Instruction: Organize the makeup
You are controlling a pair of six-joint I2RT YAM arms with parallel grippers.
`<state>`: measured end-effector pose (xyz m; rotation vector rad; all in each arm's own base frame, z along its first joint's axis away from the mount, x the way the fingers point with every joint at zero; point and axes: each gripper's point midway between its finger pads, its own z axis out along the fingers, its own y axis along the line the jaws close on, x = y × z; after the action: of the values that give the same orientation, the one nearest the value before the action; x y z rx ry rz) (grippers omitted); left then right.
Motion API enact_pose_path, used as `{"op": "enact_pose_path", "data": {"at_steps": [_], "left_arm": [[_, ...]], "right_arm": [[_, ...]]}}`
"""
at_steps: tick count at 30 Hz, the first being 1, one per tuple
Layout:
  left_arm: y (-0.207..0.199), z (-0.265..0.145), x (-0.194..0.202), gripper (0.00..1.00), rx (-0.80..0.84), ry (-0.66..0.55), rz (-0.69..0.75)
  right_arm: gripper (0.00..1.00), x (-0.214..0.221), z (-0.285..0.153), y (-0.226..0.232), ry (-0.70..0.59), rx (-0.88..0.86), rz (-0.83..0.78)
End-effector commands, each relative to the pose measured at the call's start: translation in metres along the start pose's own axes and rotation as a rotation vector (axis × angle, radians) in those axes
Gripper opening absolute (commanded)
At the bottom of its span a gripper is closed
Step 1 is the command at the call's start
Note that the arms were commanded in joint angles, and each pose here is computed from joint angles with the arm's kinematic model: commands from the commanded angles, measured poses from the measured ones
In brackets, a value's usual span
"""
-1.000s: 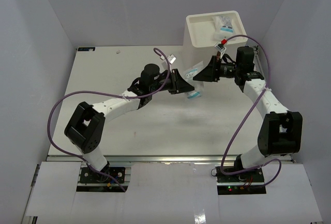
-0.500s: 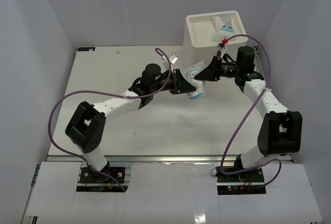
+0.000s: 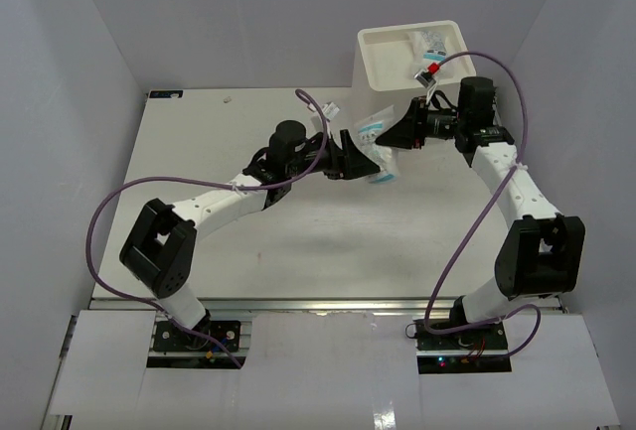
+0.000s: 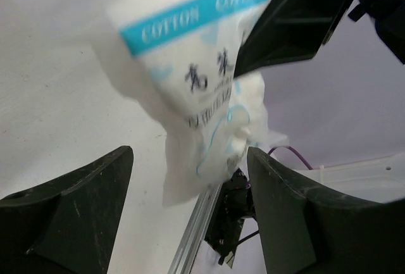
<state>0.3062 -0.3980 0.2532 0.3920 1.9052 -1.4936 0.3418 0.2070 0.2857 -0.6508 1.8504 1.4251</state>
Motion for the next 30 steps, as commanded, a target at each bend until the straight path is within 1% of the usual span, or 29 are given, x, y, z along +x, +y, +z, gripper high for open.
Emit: {"op": "enact_pose_path", "data": {"at_steps": [1, 6, 9, 13, 17, 19, 21, 23, 30], "left_arm": [[-0.036, -0.036, -0.057, 0.84, -0.01, -0.155, 0.156], [-0.019, -0.08, -0.07, 0.87, -0.109, -0.249, 0.161], [-0.003, -0.104, -0.063, 0.87, -0.165, -0.28, 0.126], [0.009, -0.122, -0.048, 0.87, -0.2, -0.305, 0.076], [0.012, -0.128, -0.038, 0.87, -0.213, -0.308, 0.046], [0.012, -0.133, -0.037, 0.87, -0.224, -0.317, 0.052], [0.012, -0.135, -0.037, 0.87, -0.233, -0.319, 0.055], [0.013, -0.136, -0.036, 0.87, -0.24, -0.319, 0.056], [0.015, -0.138, -0.034, 0.87, -0.243, -0.323, 0.052]], "right_arm": [[0.08, -0.06, -0.015, 0.003, -0.034, 0.143, -0.346], [0.08, -0.125, -0.031, -0.01, -0.104, 0.359, -0.522], [0.08, -0.172, -0.045, -0.016, -0.181, 0.519, -0.612], [0.08, -0.207, -0.045, -0.04, -0.222, 0.668, -0.698], [0.08, -0.231, -0.037, -0.055, -0.247, 0.773, -0.792], [0.08, -0.233, -0.016, -0.067, -0.226, 0.814, -0.845], [0.08, -0.239, -0.009, -0.076, -0.224, 0.855, -0.885], [0.08, -0.249, -0.008, -0.083, -0.227, 0.917, -0.928], [0.12, -0.251, -0.015, -0.126, -0.154, 1.124, -1.043]]}}
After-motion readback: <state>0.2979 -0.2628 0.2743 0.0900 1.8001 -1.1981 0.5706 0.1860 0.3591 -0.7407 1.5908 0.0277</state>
